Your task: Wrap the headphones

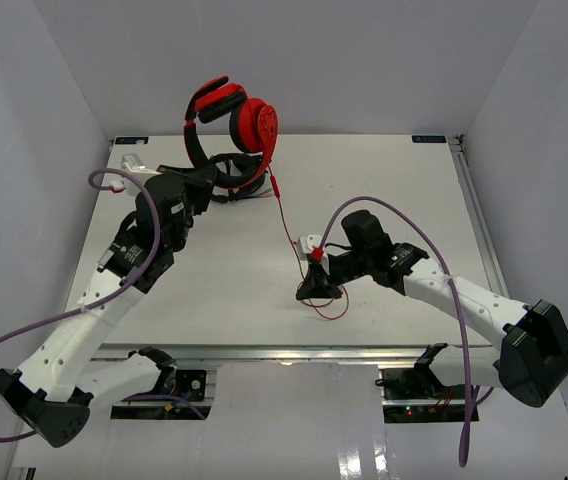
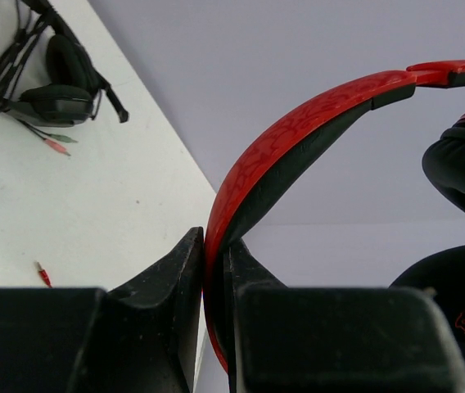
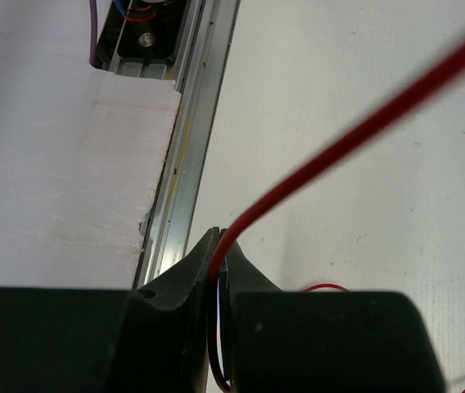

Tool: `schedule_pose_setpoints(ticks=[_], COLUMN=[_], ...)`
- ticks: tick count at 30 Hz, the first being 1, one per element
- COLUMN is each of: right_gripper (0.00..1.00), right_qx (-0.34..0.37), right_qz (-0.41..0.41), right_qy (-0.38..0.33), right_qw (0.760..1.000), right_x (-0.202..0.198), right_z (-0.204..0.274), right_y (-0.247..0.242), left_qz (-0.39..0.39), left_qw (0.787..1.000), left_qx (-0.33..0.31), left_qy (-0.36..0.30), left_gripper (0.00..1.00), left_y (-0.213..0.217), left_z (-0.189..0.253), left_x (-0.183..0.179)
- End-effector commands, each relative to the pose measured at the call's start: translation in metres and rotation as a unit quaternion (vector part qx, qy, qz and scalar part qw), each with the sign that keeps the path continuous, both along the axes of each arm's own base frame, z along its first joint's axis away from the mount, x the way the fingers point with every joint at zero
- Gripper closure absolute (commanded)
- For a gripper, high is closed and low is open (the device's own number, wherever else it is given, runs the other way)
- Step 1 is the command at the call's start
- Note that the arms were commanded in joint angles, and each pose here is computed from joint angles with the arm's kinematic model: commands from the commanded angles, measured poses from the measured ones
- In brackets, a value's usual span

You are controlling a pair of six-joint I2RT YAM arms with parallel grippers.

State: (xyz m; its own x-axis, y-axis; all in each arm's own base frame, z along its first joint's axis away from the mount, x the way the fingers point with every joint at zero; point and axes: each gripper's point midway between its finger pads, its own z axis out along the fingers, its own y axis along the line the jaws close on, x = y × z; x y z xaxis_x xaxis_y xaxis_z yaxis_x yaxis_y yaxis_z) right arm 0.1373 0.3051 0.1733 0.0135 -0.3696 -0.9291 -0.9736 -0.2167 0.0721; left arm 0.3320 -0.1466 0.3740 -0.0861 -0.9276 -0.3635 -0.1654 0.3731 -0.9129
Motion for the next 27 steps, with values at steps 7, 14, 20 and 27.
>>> schedule_pose_setpoints(ticks=[7,14,20,27], right_gripper=[0.92,0.92,0.92,0.92], right_qx=[0.007,0.0,-0.005,-0.019], right_qz=[-0.011,-0.025,-0.054,-0.09], right_qy=[-0.028,-0.038,-0.048,-0.053], right_qw=[1.0,0.999,0.997,0.994], right_x=[0.014,0.026,0.044,0.065], right_z=[0.005,0.005,0.005,0.001], right_y=[-0.005,-0.007,-0.014,-0.022], left_qz=[-0.138,-0.232,-0.31,-0.371], left_qw=[0.985,0.956,0.922,0.893], left_qx=[-0.006,0.048,0.109,0.137], left_qy=[-0.107,-0.172,-0.204,-0.216], left_gripper=[1.0,1.0,1.0,1.0], left_y=[-0.028,-0.045,-0.057,-0.068], left_z=[0.058,0.075,0.074,0.07], left_x=[-0.039,-0.071,-0.1,-0.121])
